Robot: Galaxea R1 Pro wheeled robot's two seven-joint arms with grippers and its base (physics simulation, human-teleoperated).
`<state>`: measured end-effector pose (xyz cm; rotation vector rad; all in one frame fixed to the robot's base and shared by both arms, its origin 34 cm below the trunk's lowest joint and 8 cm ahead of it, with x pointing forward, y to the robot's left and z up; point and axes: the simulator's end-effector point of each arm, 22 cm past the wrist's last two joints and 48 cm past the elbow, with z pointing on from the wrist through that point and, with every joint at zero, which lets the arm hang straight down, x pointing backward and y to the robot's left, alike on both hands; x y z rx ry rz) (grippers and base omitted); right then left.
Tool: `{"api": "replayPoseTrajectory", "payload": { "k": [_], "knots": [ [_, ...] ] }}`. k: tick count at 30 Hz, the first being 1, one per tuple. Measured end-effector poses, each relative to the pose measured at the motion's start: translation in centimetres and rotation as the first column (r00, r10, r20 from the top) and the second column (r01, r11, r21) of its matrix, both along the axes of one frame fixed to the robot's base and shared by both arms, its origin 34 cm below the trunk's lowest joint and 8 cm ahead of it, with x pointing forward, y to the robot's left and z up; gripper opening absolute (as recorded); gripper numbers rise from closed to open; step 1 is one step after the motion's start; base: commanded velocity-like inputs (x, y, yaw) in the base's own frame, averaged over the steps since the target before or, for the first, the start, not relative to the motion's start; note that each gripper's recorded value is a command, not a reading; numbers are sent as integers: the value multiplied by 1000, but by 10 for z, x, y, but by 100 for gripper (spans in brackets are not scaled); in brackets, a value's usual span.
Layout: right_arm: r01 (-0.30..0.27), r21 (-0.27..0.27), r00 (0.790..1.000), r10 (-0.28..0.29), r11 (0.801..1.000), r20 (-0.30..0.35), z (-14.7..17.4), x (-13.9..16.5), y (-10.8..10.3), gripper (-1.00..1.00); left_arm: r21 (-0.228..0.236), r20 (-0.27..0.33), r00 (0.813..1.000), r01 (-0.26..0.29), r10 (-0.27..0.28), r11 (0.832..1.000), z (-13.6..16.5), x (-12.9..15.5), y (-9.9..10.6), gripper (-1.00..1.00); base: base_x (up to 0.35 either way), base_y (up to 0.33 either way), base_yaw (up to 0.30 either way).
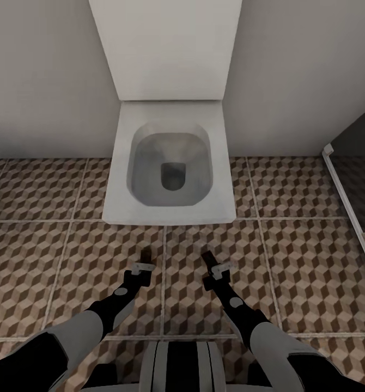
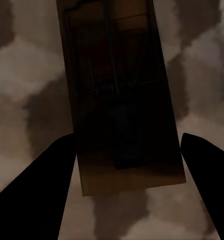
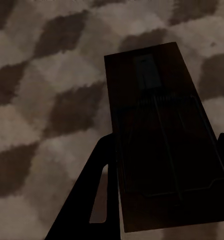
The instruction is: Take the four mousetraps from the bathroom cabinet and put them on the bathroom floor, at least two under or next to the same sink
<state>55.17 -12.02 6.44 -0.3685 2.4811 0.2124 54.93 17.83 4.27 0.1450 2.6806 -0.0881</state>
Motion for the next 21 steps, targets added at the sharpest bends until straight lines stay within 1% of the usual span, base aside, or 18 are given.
{"api": "replayPoseTrajectory", "payload": {
  "k": [6,18,21],
  "knots": [
    [0,1,1000,0,1000,1,0,0,0,-100,0,0,1000,0,0,1000,0,0,0,-100,79,72,0],
    [0,1,1000,0,1000,1,0,0,0,-100,1,-1,1000,0,0,1000,0,0,0,-100,15,7,0],
    [0,2,1000,0,1000,2,1,0,0,-100,1,-2,1000,0,0,1000,0,-1,1,-100,218,0,0]
  ]
}}
